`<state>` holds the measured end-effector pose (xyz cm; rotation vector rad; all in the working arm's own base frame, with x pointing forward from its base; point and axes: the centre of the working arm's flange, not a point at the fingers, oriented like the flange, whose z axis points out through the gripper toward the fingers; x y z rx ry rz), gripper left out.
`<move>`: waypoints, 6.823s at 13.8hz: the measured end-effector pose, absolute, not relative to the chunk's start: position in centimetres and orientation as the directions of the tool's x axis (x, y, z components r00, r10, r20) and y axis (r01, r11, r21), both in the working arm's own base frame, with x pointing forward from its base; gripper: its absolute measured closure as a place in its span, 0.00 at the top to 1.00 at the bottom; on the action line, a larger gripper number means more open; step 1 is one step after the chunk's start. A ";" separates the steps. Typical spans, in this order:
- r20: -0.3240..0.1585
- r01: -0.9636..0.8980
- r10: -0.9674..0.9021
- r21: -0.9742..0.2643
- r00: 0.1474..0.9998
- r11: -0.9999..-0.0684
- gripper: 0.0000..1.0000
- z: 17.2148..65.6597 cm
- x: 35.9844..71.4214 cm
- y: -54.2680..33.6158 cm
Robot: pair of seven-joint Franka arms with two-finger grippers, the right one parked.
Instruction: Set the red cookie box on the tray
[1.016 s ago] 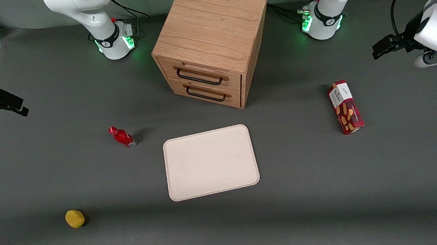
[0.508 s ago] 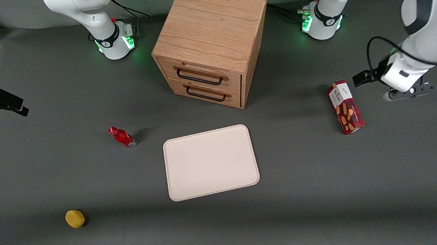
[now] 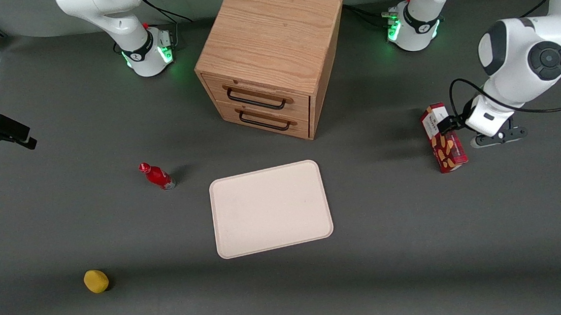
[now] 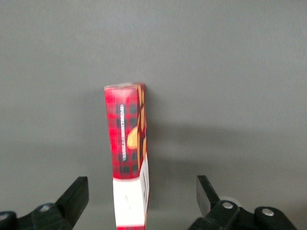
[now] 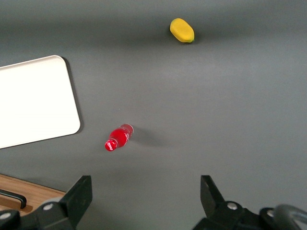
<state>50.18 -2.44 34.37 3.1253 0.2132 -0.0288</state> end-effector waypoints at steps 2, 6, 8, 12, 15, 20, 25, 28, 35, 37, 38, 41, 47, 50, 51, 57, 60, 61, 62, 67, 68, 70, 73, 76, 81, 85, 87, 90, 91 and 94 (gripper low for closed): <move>0.036 0.138 0.138 0.016 0.990 -0.990 1.00 31.2 49.7 -1.6; 0.068 0.144 0.145 0.016 0.987 -0.989 0.99 26.6 47.8 0.1; 0.098 0.147 0.148 0.019 0.984 -0.989 0.99 25.1 46.9 0.2; 0.122 0.149 0.150 0.020 0.981 -0.989 0.81 22.5 45.3 0.3; 0.121 0.149 0.150 0.020 0.981 -0.989 0.58 22.4 45.3 0.3; 0.117 0.148 0.149 0.021 0.982 -0.989 0.20 22.6 45.3 -0.1; 0.017 0.150 0.150 0.013 0.989 -0.989 0.20 27.6 46.5 -0.9; -0.072 0.138 0.137 0.005 0.988 -0.990 0.20 35.9 48.4 -1.6; -0.147 0.155 0.152 0.010 0.977 -0.988 0.20 55.6 50.0 -11.3; -0.154 0.225 0.214 0.058 0.965 -0.973 0.20 57.0 51.4 -15.5; -0.168 0.275 0.261 0.071 0.951 -0.959 0.20 56.5 52.4 -18.3; -0.168 0.407 0.391 0.071 0.905 -0.911 0.20 52.6 56.2 -29.2; -0.004 0.492 0.494 0.098 0.869 -0.865 0.20 40.6 60.1 -46.2; 0.060 0.472 0.480 0.106 0.875 -0.875 0.20 36.0 61.7 -46.7; 0.082 0.459 0.467 0.096 0.881 -0.883 0.20 34.4 62.0 -46.7; 0.100 0.389 0.392 0.054 0.914 -0.920 0.20 26.4 61.6 -47.7; 0.108 0.369 0.373 0.050 0.922 -0.928 0.20 25.6 61.2 -47.9; 0.111 0.363 0.367 0.050 0.924 -0.930 0.20 25.2 61.0 -48.0; 0.113 0.358 0.361 0.048 0.926 -0.933 0.20 24.8 60.8 -48.0; 0.112 0.350 0.350 0.028 0.930 -0.936 0.24 23.7 60.4 -47.7; 0.115 0.348 0.349 0.033 0.930 -0.937 0.31 23.6 60.4 -47.8; 0.116 0.346 0.348 0.038 0.930 -0.937 0.53 23.6 60.4 -47.8; 0.120 0.357 0.358 0.033 0.926 -0.934 0.87 24.3 60.9 -47.1; 0.093 0.344 0.339 -0.048 0.936 -0.938 1.00 27.9 60.6 -45.8; -0.034 0.203 0.204 -0.028 0.978 -0.979 1.00 38.8 59.4 -42.7; -0.132 0.039 0.042 -0.028 0.990 -0.999 1.00 43.4 58.1 -33.0; -0.198 -0.011 0.002 -0.065 0.980 -0.998 1.00 45.6 56.9 -27.4; -0.234 -0.067 -0.044 -0.090 0.971 -0.994 1.00 49.2 55.8 -20.1; -0.233 -0.080 -0.059 -0.080 0.971 -0.994 1.00 50.1 55.7 -17.4; -0.204 -0.107 -0.097 -0.039 0.974 -0.993 1.00 53.2 55.6 -6.6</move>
